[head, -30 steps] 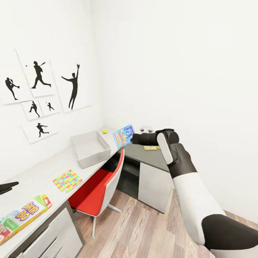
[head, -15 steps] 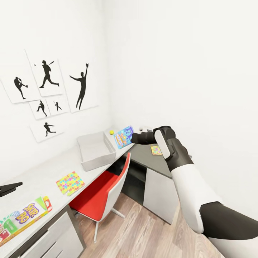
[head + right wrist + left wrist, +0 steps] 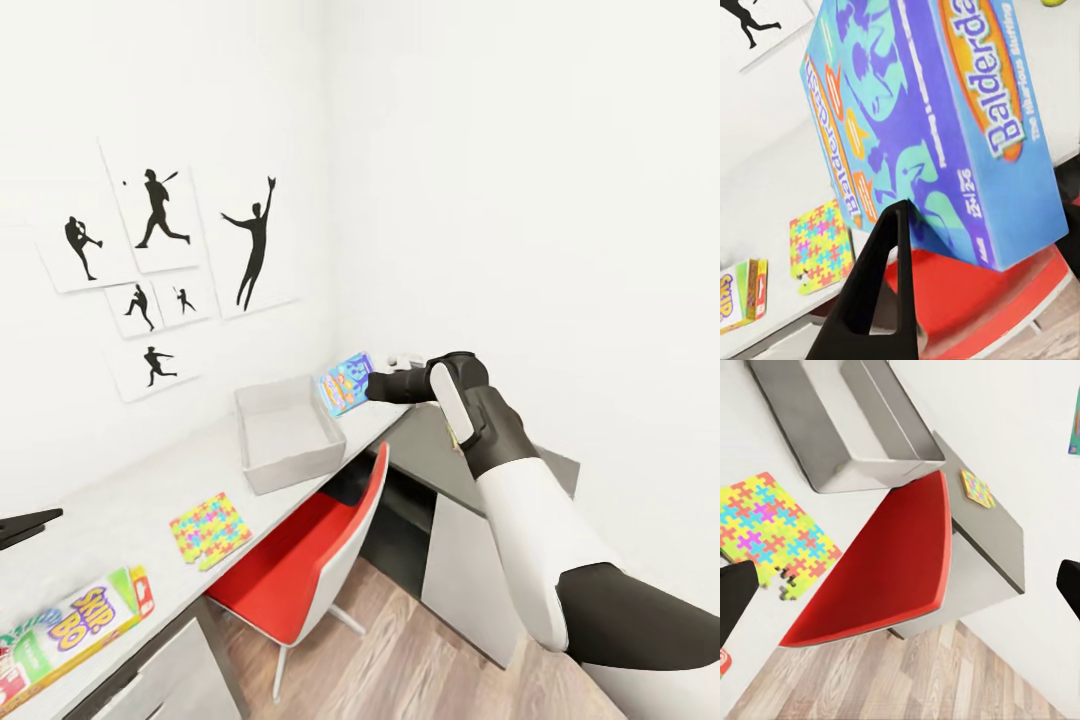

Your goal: Put all the toys in the child's room - the three board games (two on the bed and one on the table), the two jigsaw puzzles on the table, and the tennis ball on the table - inside the toy box on the table in the child's room.

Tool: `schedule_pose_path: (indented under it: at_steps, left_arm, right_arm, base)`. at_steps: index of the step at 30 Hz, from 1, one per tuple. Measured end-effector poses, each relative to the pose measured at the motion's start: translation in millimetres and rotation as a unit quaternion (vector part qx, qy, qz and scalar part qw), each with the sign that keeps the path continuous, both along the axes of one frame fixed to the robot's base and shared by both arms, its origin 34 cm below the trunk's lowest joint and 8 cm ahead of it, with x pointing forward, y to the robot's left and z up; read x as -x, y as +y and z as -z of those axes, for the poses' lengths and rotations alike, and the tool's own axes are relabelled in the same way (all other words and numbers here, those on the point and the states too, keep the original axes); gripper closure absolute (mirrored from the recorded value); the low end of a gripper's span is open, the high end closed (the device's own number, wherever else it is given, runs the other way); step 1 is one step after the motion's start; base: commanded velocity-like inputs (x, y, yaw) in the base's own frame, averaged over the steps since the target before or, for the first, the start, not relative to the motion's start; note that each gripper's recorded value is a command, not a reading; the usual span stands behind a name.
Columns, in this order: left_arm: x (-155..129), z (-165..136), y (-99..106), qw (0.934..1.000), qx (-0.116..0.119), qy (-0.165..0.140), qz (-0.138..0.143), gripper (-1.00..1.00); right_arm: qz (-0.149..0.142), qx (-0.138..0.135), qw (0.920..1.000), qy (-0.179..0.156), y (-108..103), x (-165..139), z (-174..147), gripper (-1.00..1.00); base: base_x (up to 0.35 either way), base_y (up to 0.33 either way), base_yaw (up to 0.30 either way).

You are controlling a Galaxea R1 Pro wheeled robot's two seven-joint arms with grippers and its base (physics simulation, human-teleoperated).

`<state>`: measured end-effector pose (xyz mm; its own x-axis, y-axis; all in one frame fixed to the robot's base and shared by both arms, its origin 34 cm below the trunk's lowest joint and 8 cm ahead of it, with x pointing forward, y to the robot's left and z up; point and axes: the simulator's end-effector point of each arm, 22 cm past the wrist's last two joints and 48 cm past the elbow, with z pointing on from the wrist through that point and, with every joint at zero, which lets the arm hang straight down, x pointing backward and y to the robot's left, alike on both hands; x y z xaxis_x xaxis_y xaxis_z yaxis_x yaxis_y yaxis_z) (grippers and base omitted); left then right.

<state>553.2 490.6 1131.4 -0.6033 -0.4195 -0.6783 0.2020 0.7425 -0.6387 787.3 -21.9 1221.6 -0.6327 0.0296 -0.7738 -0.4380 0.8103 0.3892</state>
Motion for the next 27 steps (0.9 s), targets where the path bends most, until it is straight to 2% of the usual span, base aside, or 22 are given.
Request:
schedule_pose_path:
  at_steps: [13,14,16,19,20,22,23,24,27]
  left_arm:
    - [-1,0,-5,1.0,0.002,-0.004,0.004,-1.0]
    - [-2,-2,-12,0.9999,0.001,-0.008,0.009,-1.0]
    - [-8,-3,-43,0.9992,-0.001,-0.021,0.035,-1.0]
    - [-17,-2,-86,0.9965,-0.004,-0.023,0.08,-1.0]
    - [-25,-9,-96,0.9952,-0.006,-0.031,0.092,-1.0]
    - [-57,-42,-132,0.9889,-0.008,-0.066,0.133,-1.0]
    - [-66,-49,-143,0.9868,-0.007,-0.072,0.145,-1.0]
    - [-77,-55,-150,0.9856,-0.002,-0.074,0.152,-1.0]
    - [-103,-71,-150,0.9859,0.008,-0.08,0.147,-1.0]
  right_arm:
    - [0.012,0.019,0.9997,0.0,-5,-2,5,1.0]
    - [0.012,0.02,0.9997,0.0,-5,-3,5,1.0]
    - [0.012,0.021,0.9997,-0.001,-4,-3,6,1.0]
    - [0.011,0.022,0.9997,-0.002,-4,-3,5,1.0]
    - [0.011,0.022,0.9997,-0.002,-4,-3,5,1.0]
    - [0.011,0.022,0.9997,-0.002,-4,-3,5,1.0]
    - [0.011,0.024,0.9997,-0.002,-4,-3,6,1.0]
    - [0.011,0.024,0.9997,-0.002,-4,-3,6,1.0]
    - [0.011,0.024,0.9996,-0.003,-4,-3,5,1.0]
  base:
    - [0.241,-0.229,0.283]
    - [0.132,-0.143,0.284]
    - [0.064,-0.069,0.284]
    - [0.017,-0.018,0.284]
    - [0.005,-0.005,0.284]
    - [0.002,-0.002,0.284]
    - [0.001,-0.001,0.284]
    - [0.0,0.0,0.283]
    - [0.0,0.0,0.174]
